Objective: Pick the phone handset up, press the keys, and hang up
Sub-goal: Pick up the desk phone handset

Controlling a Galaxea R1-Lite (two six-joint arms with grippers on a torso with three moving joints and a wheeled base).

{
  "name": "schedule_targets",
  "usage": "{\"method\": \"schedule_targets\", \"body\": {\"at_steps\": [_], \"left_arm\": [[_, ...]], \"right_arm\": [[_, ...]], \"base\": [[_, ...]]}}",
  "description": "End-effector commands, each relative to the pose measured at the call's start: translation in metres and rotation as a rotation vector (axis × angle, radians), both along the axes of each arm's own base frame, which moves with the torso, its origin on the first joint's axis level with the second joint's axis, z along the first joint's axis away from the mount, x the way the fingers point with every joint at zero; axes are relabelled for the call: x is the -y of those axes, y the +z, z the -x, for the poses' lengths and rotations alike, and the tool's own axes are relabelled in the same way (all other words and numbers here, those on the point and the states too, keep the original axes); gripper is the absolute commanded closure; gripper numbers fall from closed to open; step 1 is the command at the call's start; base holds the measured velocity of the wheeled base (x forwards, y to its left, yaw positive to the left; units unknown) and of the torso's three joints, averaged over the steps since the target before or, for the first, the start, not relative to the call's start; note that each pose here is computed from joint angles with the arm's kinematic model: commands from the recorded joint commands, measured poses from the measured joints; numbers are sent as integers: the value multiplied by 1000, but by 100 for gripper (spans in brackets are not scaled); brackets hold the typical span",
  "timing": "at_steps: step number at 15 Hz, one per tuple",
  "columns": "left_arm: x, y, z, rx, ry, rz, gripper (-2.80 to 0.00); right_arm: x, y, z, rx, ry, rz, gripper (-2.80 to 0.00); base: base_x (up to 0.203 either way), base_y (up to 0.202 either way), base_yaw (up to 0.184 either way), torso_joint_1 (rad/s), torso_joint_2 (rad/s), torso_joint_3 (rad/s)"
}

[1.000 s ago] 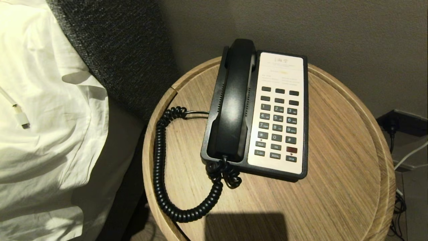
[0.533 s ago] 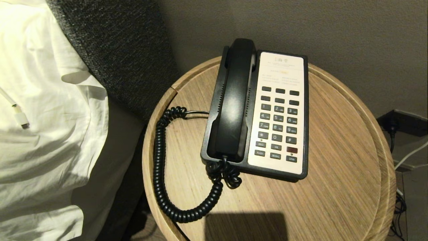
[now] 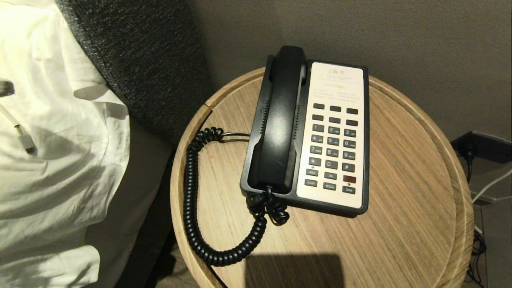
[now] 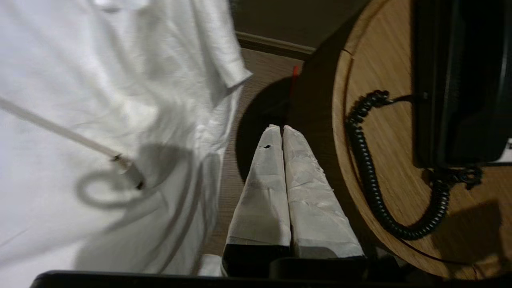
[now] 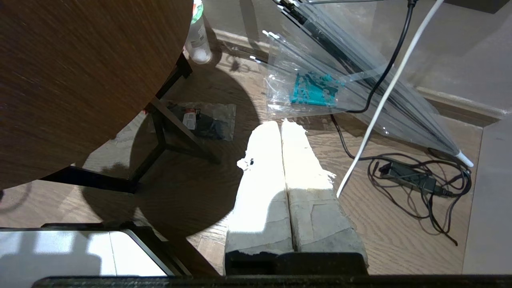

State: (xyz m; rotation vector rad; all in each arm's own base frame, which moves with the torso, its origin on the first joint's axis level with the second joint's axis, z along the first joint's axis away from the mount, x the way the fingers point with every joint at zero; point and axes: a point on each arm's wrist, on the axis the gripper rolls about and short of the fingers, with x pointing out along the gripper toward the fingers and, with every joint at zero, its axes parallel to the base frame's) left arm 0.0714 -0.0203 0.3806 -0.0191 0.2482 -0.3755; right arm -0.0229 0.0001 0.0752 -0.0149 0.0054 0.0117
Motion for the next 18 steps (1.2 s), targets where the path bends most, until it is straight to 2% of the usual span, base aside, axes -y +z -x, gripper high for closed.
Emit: {"method": "schedule_targets", "body": {"at_steps": [1,4,7,9,13,16,18], "left_arm": [[10,-1,-9,-22,-67,-6,0],[23,6,-14,-27,-137,20,0],[46,14,-20,-47,-197,60,0],[71,20,-29,-70,-184,93,0],[103,17,-37,-84,-156,62,0],[130,21,-49,-84,-169,42,0],[147,20,-56,-76,-156,10,0]], "right_arm": [[0,0,0,1,1,0,0],[0,0,0,0,1,0,0],[0,0,0,0,1,0,0],[0,0,0,1,1,0,0],[0,0,0,-1,1,0,0],[0,0,0,0,1,0,0],[0,0,0,1,1,0,0]], "base": [[0,0,0,0,0,0],[0,0,0,0,0,0],[0,0,0,0,0,0],[0,0,0,0,0,0],[0,0,0,0,0,0],[0,0,0,0,0,0],[0,0,0,0,0,0]]}}
